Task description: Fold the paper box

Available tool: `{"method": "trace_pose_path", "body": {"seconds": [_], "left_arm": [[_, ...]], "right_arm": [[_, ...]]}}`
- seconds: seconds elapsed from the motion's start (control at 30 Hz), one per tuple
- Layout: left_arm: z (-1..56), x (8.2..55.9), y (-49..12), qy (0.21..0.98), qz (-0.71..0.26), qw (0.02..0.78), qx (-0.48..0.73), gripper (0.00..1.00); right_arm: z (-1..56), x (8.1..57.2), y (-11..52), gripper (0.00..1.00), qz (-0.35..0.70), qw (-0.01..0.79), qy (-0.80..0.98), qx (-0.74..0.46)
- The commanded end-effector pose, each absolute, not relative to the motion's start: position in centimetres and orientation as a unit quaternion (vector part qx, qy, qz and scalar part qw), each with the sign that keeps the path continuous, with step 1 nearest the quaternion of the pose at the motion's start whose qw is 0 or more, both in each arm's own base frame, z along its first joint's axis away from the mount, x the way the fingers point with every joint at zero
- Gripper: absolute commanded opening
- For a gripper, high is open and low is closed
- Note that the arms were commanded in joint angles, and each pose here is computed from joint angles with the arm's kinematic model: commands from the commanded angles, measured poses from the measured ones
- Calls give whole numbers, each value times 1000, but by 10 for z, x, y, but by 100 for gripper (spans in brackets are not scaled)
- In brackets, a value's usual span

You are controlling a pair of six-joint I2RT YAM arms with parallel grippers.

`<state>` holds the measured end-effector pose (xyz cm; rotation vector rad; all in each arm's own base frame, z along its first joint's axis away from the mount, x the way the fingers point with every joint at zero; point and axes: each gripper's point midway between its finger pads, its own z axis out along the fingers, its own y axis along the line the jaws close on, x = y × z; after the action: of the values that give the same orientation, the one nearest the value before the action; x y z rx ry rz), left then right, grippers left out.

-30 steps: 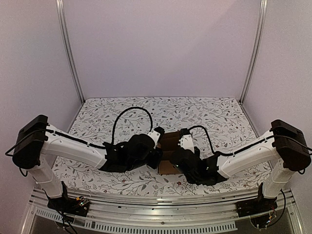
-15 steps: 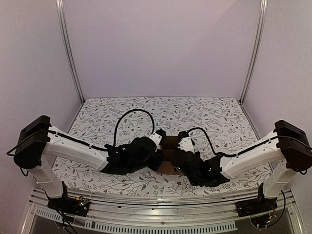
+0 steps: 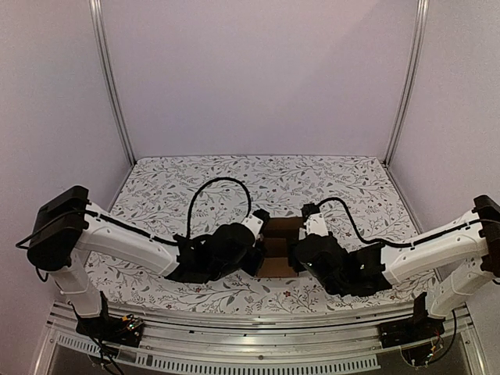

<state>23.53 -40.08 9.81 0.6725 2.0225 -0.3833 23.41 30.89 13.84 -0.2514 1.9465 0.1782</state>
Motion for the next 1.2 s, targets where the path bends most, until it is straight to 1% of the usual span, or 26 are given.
{"method": "trace_pose_path", "body": {"seconds": [0.0,0.2,0.4,0.67,0.83,1.07,1.17], "left_arm": [[63,224,-392,835,-124,441,305,0],[63,225,-400,815,-122,470,318,0],[59,228,-404,799,-118,493,324,0],[54,230,-410,783,-96,515,335,0],[55,230,-413,769,-86,530,346,0],[52,233,-414,761,-59,544,348,0],[51,233,-414,761,-52,547,346,0]], "right_arm": [[144,225,291,69,68,544,828,-119],[161,219,275,73,60,544,825,-141],[194,214,266,73,72,546,817,-173],[243,225,272,71,112,543,811,-185],[254,242,280,65,139,518,825,-178],[248,264,306,56,143,492,840,-180],[237,275,318,48,134,479,848,-184]]}}
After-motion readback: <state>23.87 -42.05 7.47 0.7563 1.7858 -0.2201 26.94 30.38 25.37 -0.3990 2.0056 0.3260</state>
